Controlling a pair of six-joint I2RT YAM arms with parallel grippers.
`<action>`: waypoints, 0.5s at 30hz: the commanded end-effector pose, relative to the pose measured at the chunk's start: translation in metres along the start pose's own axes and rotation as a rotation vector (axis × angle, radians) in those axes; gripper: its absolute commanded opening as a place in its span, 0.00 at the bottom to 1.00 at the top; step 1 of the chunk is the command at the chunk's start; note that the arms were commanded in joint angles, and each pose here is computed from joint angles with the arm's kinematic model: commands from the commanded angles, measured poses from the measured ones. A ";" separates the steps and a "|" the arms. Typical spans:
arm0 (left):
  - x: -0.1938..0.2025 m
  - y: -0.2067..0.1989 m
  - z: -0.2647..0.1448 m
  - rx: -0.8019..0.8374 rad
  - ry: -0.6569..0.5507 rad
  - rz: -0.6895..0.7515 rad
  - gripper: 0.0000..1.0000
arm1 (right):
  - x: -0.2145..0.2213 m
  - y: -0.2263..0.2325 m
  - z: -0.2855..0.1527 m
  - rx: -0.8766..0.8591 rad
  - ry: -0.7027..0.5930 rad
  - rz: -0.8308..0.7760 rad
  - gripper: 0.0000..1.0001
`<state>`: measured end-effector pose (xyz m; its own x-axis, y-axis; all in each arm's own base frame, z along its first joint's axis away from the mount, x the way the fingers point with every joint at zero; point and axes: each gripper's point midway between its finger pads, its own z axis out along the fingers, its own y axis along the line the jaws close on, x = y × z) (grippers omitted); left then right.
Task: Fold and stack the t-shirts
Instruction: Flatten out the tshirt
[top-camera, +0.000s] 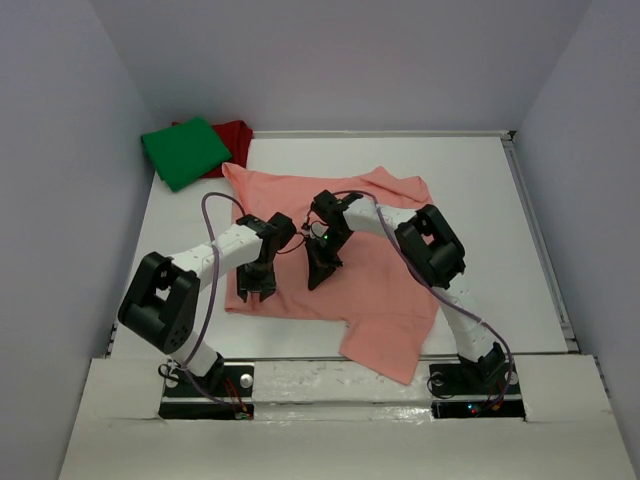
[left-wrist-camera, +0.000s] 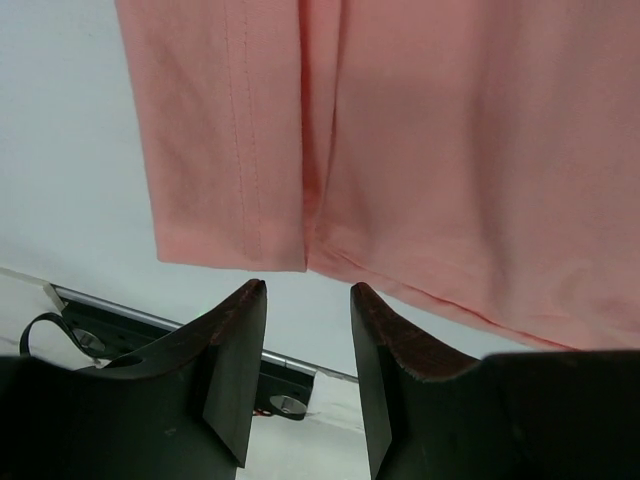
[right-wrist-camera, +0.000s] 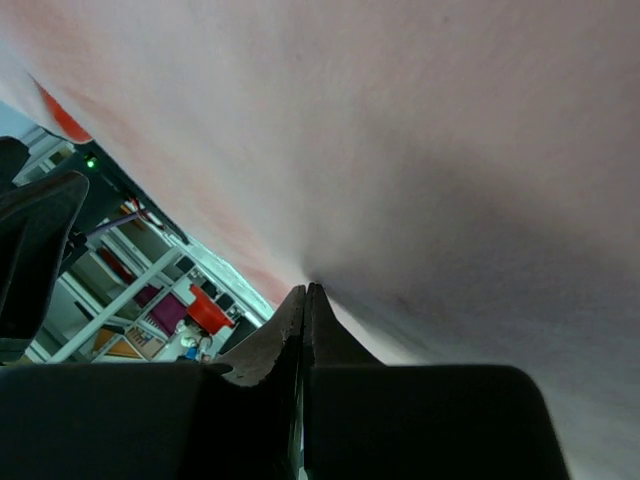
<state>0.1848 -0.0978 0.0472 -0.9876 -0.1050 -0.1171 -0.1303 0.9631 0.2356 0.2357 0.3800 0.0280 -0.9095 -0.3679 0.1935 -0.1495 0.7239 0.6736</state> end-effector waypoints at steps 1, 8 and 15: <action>-0.005 0.010 0.001 -0.063 -0.037 -0.014 0.50 | 0.002 -0.005 0.004 0.054 0.018 0.003 0.00; -0.004 0.019 0.012 -0.140 -0.039 -0.019 0.49 | 0.003 -0.004 0.005 0.041 0.027 0.004 0.00; -0.001 0.018 0.029 -0.182 -0.012 -0.017 0.44 | 0.006 -0.003 0.004 0.032 0.029 -0.001 0.00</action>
<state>0.1898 -0.0812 0.0284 -0.9846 -0.1174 -0.1295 -0.1567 0.9210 0.3567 0.2366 0.3784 0.0251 -0.9068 -0.3769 0.1888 -0.1651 0.7296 0.6637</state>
